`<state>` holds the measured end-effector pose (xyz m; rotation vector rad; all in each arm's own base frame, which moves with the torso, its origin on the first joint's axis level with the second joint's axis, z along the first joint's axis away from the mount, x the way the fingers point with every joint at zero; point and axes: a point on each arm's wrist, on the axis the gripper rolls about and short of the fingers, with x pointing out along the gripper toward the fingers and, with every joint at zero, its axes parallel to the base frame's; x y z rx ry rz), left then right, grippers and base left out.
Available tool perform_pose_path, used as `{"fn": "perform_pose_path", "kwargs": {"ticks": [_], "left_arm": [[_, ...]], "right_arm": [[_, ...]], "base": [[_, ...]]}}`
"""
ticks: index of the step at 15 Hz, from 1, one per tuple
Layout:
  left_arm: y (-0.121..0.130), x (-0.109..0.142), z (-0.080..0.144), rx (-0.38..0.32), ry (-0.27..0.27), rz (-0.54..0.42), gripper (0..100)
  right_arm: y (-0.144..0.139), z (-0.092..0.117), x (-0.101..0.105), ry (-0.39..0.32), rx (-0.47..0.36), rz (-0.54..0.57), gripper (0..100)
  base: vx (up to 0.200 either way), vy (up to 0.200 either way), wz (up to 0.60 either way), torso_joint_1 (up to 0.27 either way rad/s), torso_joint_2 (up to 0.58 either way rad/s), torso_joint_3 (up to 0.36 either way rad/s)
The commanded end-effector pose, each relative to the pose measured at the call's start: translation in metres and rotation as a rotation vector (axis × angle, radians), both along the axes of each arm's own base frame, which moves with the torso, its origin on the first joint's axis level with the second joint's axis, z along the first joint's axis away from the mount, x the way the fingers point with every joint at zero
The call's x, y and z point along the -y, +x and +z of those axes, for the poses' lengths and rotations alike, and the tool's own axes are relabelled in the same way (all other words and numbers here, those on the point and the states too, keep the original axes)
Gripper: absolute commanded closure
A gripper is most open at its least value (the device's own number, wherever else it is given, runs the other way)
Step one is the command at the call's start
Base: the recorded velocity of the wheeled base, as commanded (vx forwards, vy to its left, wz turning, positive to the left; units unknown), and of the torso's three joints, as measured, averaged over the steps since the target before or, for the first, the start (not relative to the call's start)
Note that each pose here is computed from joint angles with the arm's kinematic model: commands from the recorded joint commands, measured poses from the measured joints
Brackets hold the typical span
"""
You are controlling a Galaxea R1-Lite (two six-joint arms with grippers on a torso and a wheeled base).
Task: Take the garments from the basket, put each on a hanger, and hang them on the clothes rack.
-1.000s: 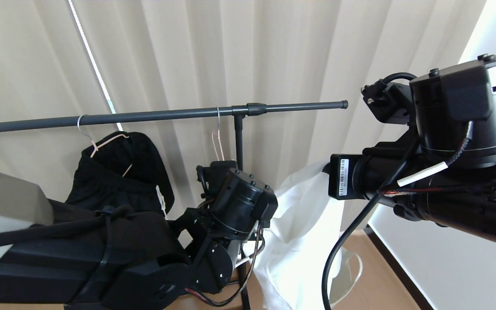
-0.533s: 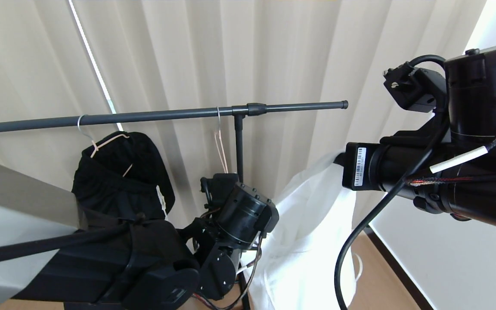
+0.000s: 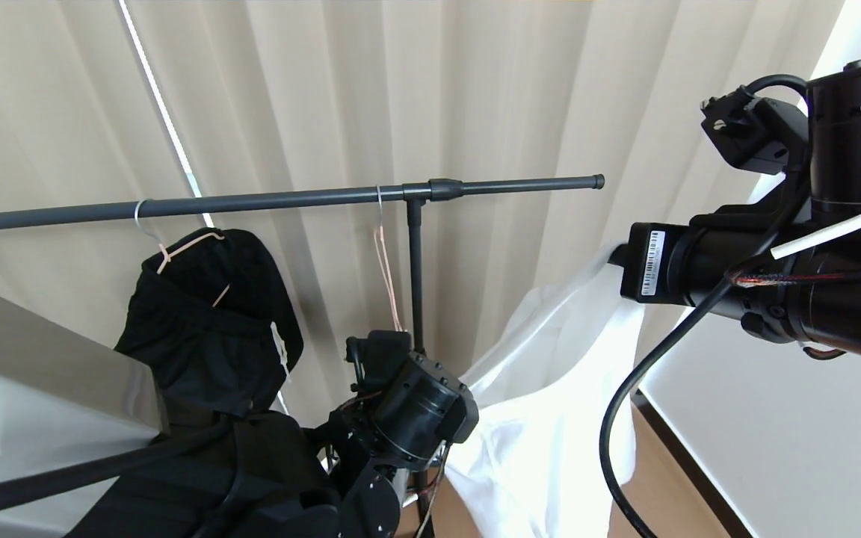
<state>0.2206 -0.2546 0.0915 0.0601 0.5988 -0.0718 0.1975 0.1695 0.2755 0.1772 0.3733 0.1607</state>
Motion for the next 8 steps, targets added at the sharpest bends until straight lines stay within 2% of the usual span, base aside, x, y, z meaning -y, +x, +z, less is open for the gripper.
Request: {"fn": "perform_pose_path", "kwargs": {"ticks": [1,2,3,6,8], "left_arm": [[-0.008,0.0,0.003,0.001,-0.002,-0.018,0],[-0.012,-0.003,0.005,0.001,-0.004,-0.025,0],[-0.015,-0.005,0.006,0.001,-0.002,-0.027,100],[-0.026,-0.014,0.03,0.043,-0.05,-0.044,100],[-0.027,-0.02,0.059,0.11,-0.087,-0.062,100]], "right_arm": [[0.005,0.002,0.004,0.004,0.006,-0.023,100],[0.008,0.003,0.007,0.007,0.008,-0.04,100],[0.011,0.003,0.009,0.007,0.008,-0.052,100],[0.017,-0.004,0.009,-0.026,-0.012,-0.061,100],[0.015,-0.018,0.008,-0.111,-0.043,-0.034,100]], "base": [[0.0,0.0,0.0,0.0,0.0,0.0],[0.0,0.0,0.0,0.0,0.0,0.0],[0.0,0.0,0.0,0.0,0.0,0.0],[0.0,0.0,0.0,0.0,0.0,0.0],[0.0,0.0,0.0,0.0,0.0,0.0]]}}
